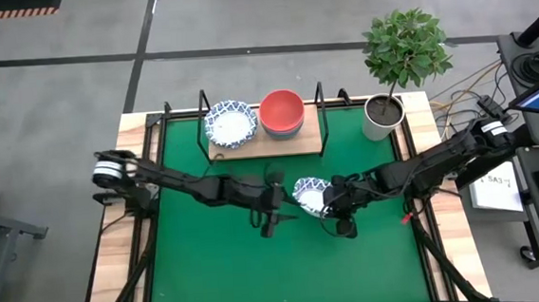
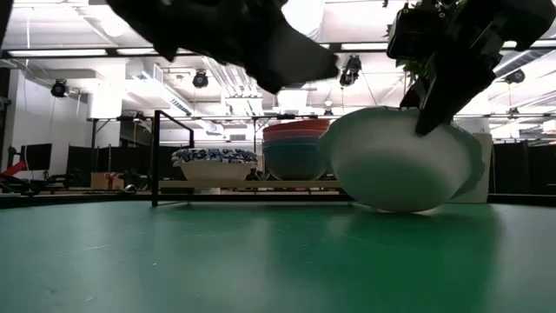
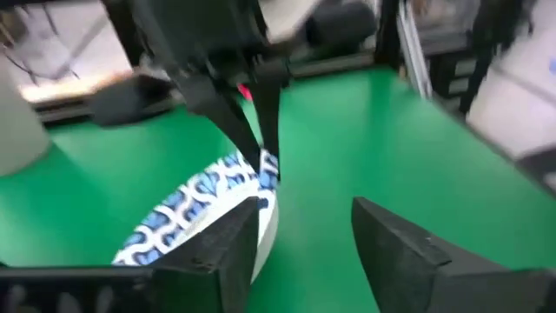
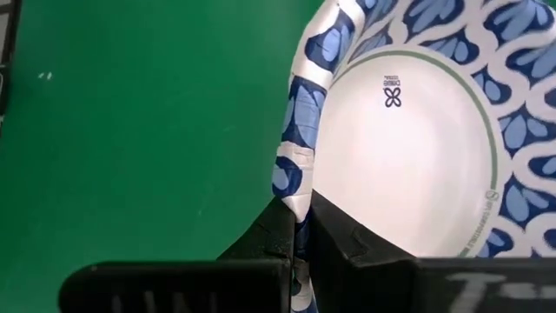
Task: Place and stack bowls onto a shelf
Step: Stack the white patterned bowl on top of the white patterned bowl on the shelf
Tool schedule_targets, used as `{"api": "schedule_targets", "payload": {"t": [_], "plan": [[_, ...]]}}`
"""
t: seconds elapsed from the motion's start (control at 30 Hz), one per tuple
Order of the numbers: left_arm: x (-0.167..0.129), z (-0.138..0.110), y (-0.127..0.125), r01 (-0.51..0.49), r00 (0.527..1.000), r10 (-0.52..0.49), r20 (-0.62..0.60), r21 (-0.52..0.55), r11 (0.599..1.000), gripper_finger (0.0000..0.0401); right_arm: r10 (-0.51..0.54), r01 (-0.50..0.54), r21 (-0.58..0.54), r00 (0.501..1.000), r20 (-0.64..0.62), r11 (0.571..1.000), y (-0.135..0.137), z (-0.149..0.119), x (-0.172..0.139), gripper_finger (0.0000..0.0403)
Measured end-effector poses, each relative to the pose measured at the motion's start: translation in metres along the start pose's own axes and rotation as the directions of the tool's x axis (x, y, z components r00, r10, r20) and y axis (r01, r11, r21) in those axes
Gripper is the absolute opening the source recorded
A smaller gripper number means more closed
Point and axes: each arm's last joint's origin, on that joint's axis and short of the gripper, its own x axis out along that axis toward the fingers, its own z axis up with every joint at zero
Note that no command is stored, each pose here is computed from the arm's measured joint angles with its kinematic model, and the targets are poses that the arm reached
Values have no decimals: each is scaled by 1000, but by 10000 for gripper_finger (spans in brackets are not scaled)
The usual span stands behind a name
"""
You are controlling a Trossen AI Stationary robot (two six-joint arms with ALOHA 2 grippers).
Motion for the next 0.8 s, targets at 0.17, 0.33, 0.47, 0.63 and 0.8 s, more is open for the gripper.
{"api": "schedule_targets", "payload": {"t": [0.17, 0.33, 0.47, 0.63, 0.8], "plan": [[29, -5, 2, 43, 988, -39, -147, 26, 999, 186, -2, 2, 1, 1000, 0, 1000, 0, 0, 1, 9], [45, -1, 5, 55, 972, -48, -232, 22, 998, 181, 2, -2, -1, 1000, 2, 1000, 0, 0, 2, 9], [49, 0, 6, 58, 967, -47, -250, 36, 998, 172, 6, -6, -3, 1000, 13, 1000, 2, 1, 2, 9], [49, -2, 8, 4, 964, 10, -265, 55, 998, 167, 10, -10, -10, 1000, 17, 1000, 4, 0, 2, 9], [48, -8, 7, -4, 958, 19, -286, 53, 999, 142, 21, -20, -12, 999, 39, 1000, 5, 2, 2, 9]]}}
